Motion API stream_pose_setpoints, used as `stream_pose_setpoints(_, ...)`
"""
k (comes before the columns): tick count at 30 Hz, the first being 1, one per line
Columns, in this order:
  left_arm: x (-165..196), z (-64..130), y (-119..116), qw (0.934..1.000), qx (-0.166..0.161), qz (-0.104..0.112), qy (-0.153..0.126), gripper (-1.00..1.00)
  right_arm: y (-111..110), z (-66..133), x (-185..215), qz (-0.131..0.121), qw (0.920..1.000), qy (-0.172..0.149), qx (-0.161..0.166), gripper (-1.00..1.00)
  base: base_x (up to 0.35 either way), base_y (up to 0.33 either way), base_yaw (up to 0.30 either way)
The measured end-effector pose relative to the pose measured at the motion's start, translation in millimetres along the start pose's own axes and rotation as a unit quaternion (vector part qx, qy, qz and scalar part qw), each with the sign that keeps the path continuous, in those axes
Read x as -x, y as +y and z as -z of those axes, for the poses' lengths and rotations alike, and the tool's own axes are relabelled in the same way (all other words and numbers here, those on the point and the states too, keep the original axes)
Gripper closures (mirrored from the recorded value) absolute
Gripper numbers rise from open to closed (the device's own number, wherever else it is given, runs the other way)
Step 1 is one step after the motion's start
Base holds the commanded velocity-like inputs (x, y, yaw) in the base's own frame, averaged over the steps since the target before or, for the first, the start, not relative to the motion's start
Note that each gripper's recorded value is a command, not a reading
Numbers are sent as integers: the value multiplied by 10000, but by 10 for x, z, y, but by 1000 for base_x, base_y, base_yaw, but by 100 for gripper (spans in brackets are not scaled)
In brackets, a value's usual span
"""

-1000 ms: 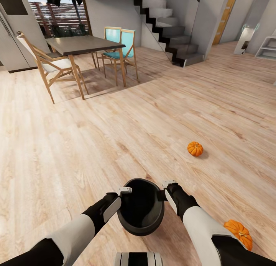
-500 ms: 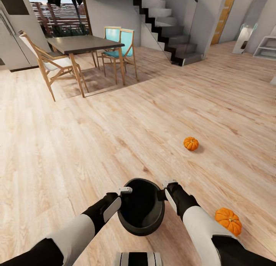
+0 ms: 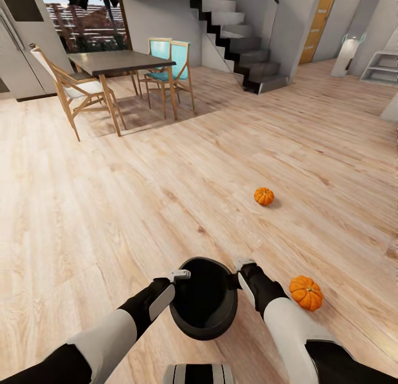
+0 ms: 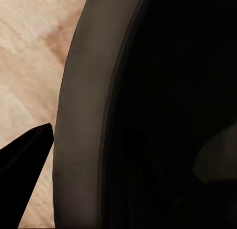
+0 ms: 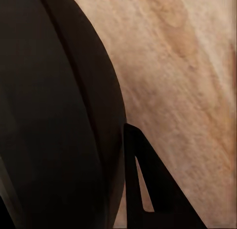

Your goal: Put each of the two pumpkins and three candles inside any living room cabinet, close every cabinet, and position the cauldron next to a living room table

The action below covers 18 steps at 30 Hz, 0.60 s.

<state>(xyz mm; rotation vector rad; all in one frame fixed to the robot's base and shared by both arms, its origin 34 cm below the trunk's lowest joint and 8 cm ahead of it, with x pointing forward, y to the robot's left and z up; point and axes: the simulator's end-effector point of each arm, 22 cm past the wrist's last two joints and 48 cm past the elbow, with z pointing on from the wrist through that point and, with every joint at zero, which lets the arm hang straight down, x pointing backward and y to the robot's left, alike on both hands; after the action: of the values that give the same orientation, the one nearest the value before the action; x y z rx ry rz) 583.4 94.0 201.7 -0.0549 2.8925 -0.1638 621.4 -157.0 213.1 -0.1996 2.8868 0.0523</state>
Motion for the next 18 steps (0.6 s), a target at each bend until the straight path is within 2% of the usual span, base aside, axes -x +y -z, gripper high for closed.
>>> stream_pose_setpoints(18, -3, -1, 0, 10000, 0, 0, 4, 100, 0, -1, -4, -1, 10000, 4, -1, 100, -317, -138, -14)
